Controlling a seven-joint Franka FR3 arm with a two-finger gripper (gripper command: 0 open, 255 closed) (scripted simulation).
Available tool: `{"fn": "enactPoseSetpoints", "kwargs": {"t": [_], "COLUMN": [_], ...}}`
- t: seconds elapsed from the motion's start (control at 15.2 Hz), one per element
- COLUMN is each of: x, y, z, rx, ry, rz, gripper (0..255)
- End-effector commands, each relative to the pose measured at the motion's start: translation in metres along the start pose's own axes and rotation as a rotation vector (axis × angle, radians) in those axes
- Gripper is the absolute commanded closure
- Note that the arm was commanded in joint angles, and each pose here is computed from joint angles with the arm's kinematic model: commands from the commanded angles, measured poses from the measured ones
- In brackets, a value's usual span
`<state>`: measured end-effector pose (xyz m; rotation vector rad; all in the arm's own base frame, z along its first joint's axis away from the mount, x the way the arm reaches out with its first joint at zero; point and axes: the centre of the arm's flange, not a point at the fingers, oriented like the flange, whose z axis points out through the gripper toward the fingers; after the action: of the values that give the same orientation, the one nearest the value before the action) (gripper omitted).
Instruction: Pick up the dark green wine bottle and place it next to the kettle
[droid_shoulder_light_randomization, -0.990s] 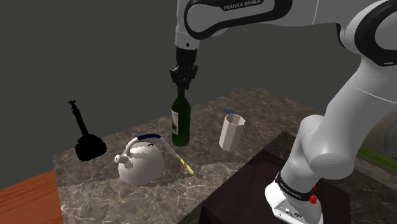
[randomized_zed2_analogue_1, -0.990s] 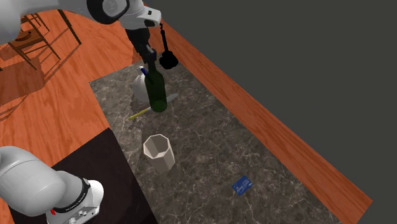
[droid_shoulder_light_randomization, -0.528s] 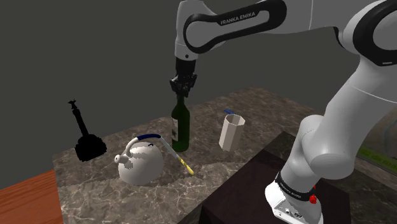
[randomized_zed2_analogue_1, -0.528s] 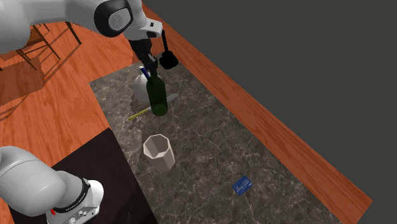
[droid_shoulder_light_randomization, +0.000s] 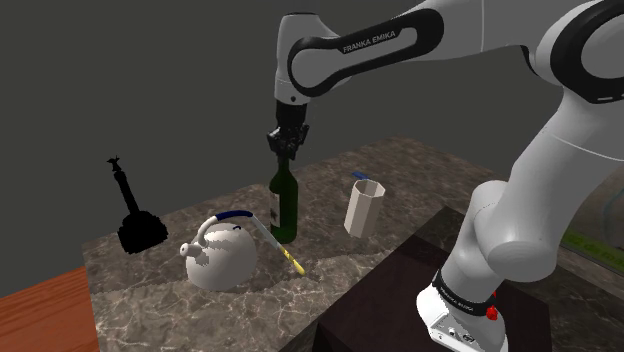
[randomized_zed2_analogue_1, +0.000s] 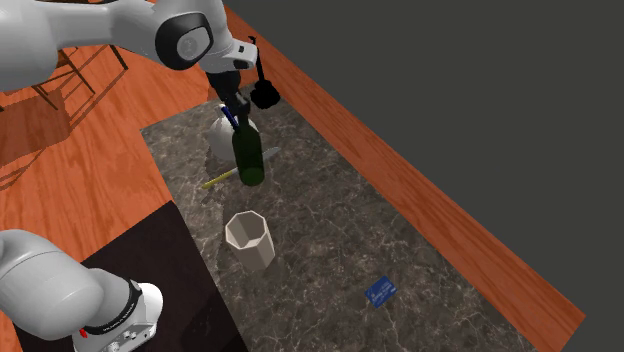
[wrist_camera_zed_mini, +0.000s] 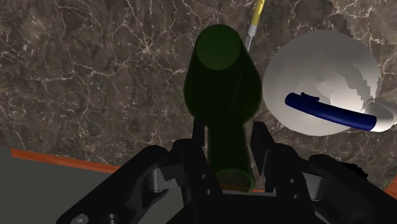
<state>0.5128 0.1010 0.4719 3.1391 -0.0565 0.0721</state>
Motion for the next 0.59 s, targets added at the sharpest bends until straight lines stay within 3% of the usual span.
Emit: {"fn": "enactPoseSetpoints", "kwargs": {"t": [0.0, 0.13, 0.2, 0.53], "x": [0.0000, 0.0000, 0.0000, 0.0000], "y": [0.0000, 0.0000, 0.0000, 0.0000], "z": [-0.0001, -0.0001, -0.0001, -0.0001], "rx": [0.000, 0.000, 0.000, 0.000], "ry": [0.001, 0.001, 0.001, 0.001], "rz": [0.000, 0.000, 0.000, 0.000], "gripper": [255, 255, 0, 0]}}
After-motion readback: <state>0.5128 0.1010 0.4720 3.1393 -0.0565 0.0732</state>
